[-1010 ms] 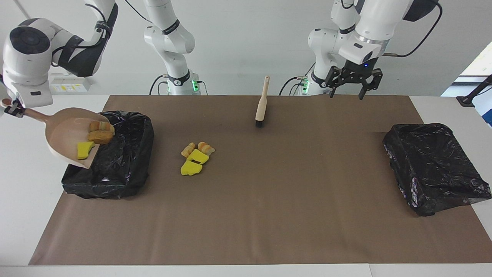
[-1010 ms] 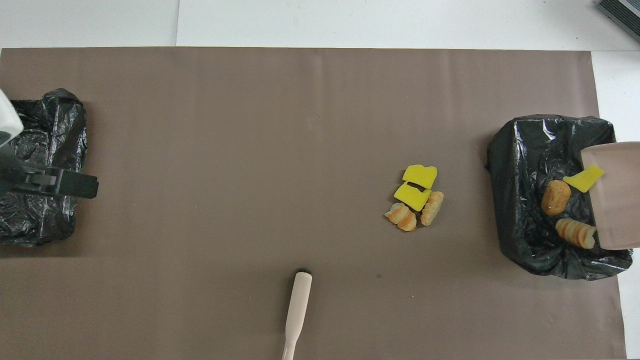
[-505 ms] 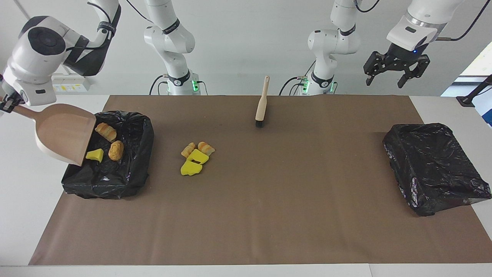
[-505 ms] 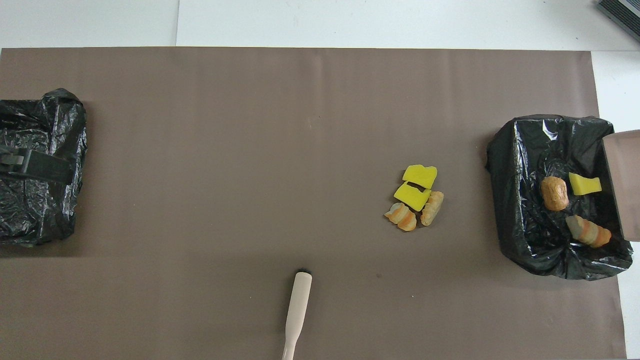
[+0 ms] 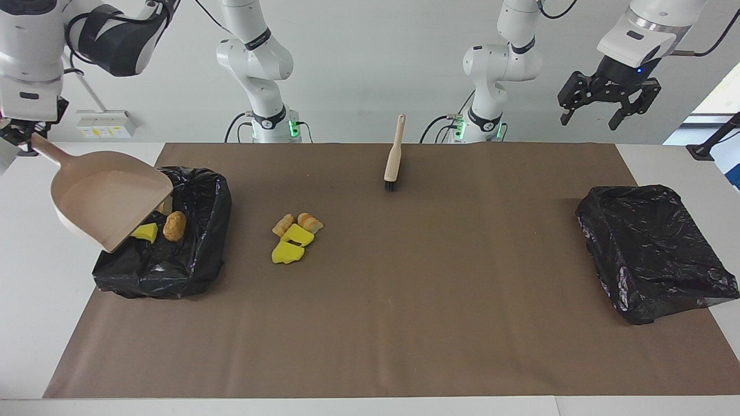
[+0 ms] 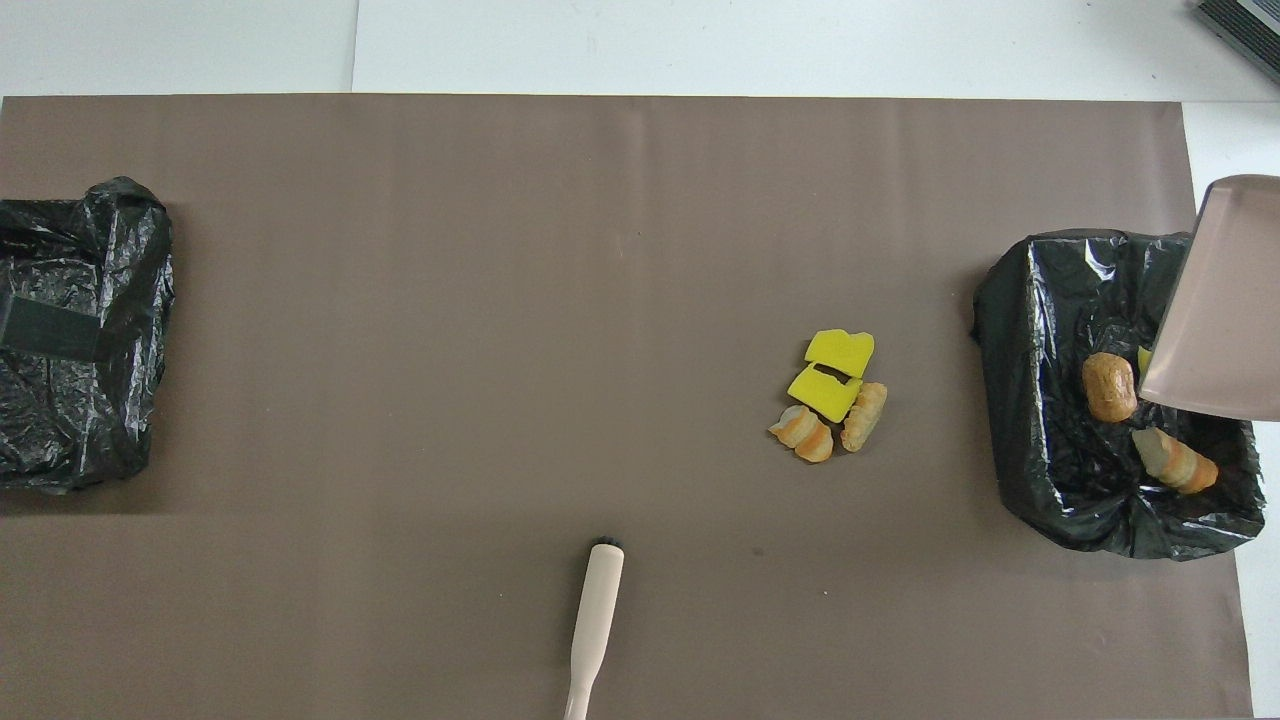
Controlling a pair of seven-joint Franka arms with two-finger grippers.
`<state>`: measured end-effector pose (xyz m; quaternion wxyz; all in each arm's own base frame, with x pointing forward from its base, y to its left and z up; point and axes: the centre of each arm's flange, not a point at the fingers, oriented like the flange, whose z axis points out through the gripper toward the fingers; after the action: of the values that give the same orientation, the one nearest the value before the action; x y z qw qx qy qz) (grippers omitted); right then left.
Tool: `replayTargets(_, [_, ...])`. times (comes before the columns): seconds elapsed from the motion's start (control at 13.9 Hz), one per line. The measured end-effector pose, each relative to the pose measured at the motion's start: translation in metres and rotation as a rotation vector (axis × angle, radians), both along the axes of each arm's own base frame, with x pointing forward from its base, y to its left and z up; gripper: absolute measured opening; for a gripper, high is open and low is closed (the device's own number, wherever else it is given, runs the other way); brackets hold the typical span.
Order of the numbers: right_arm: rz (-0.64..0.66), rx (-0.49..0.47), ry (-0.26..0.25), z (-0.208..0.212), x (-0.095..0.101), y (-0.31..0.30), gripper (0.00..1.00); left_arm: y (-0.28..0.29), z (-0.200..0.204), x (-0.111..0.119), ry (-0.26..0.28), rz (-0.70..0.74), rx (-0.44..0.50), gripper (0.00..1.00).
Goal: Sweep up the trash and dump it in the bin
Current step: 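Bring the dustpan back with the right gripper and set it down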
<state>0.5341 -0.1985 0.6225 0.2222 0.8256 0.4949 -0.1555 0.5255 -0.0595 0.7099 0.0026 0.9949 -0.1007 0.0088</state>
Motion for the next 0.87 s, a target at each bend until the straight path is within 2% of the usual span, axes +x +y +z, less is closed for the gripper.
replayTargets(0.29, [-0.347, 0.169, -0.168, -0.016, 0.016, 0.105, 0.32, 0.006, 0.0, 0.001, -0.005, 0.011, -0.001, 1.0])
replayTargets(0.43, [-0.512, 0.252, -0.231, -0.026, 0.022, 0.163, 0.32, 0.011, 0.0, 0.002, -0.006, 0.019, -0.001, 1.0])
replayTargets(0.65, [-0.73, 0.31, -0.271, -0.056, 0.031, 0.261, 0.32, 0.012, 0.0, 0.002, -0.006, 0.02, -0.001, 1.0])
replayTargets(0.87, [-0.888, 0.343, -0.27, -0.086, 0.03, 0.34, 0.32, 0.011, 0.0, 0.002, -0.006, 0.02, -0.001, 1.0])
